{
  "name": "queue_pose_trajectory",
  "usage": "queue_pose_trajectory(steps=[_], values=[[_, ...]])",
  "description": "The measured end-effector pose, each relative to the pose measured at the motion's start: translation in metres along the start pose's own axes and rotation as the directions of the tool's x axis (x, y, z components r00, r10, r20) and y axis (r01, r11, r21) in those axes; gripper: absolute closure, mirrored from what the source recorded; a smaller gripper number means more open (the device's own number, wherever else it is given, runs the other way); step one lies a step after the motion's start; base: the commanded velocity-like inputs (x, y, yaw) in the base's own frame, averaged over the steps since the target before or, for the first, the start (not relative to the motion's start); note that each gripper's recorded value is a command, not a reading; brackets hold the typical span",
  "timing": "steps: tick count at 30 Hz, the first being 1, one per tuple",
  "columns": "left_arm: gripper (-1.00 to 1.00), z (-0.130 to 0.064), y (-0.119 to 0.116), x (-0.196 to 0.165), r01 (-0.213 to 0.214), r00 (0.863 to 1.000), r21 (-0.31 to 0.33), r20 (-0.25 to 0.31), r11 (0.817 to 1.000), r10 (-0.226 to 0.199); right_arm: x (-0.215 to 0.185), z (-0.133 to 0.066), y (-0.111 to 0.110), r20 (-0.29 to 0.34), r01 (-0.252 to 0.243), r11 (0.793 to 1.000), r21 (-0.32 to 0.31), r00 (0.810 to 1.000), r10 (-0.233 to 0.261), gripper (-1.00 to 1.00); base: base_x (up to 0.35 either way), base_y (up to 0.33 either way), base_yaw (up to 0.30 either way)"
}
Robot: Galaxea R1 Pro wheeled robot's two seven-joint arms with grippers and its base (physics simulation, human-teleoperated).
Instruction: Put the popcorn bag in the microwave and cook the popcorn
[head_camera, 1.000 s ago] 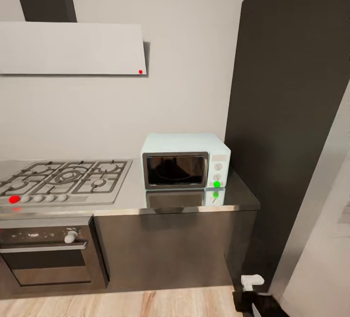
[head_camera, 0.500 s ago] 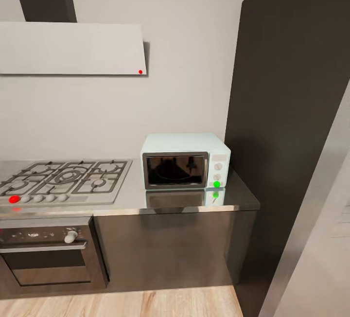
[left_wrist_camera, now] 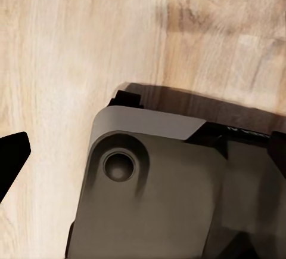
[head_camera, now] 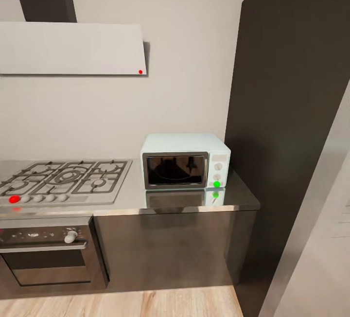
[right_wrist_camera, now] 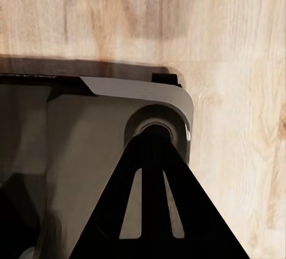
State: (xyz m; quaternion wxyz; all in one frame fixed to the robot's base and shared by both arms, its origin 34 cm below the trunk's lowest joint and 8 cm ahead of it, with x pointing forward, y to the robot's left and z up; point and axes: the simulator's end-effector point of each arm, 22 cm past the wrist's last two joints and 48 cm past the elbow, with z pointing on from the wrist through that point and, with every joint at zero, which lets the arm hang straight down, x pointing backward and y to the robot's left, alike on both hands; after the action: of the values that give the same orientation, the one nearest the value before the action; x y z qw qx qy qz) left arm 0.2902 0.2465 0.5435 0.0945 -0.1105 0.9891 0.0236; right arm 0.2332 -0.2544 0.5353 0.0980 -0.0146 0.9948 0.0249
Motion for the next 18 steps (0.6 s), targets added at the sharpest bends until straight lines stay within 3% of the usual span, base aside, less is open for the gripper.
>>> queue_pose_trajectory(steps=[12, 13, 14, 15, 17, 18], values=[[-1.0, 0.0, -0.002, -0.004, 0.013, 1.0, 0.005, 0.007, 1.0, -0.013, 0.0, 0.0, -0.002, -0.003, -0.002, 1.0, 0.003, 1.0, 0.002, 1.0, 0.0, 0.0, 0.0], [-1.0, 0.002, 0.034, -0.017, -0.015, 0.999, -0.035, 0.028, 0.999, 0.016, -0.002, -0.005, -0.061, 0.025, -0.141, 0.98, 0.139, 0.99, 0.139, 1.0, 0.0, 0.0, 0.0], [-1.0, 0.002, 0.086, -0.029, -0.013, 0.999, -0.101, 0.043, 0.995, 0.018, -0.001, -0.008, -0.079, -0.01, 0.096, 0.985, 0.141, 0.995, -0.095, 1.0, 0.0, 0.0, 0.0], [-1.0, 0.002, 0.077, -0.027, -0.014, 0.999, -0.09, 0.04, 0.996, 0.018, -0.002, -0.003, -0.039, -0.003, 0.105, 0.99, 0.09, 0.994, -0.105, 1.0, 0.0, 0.0, 0.0], [-1.0, 0.002, 0.073, -0.026, -0.015, 0.999, -0.084, 0.039, 0.996, 0.018, -0.002, -0.002, -0.033, 0.0, 0.085, 0.993, 0.086, 0.996, -0.085, 1.0, 0.0, 0.0, 0.0], [-1.0, 0.002, 0.073, -0.026, -0.015, 0.999, -0.085, 0.039, 0.996, 0.018, -0.002, -0.002, -0.038, 0.004, 0.04, 0.994, 0.097, 0.999, -0.041, 1.0, 0.0, 0.0, 0.0]])
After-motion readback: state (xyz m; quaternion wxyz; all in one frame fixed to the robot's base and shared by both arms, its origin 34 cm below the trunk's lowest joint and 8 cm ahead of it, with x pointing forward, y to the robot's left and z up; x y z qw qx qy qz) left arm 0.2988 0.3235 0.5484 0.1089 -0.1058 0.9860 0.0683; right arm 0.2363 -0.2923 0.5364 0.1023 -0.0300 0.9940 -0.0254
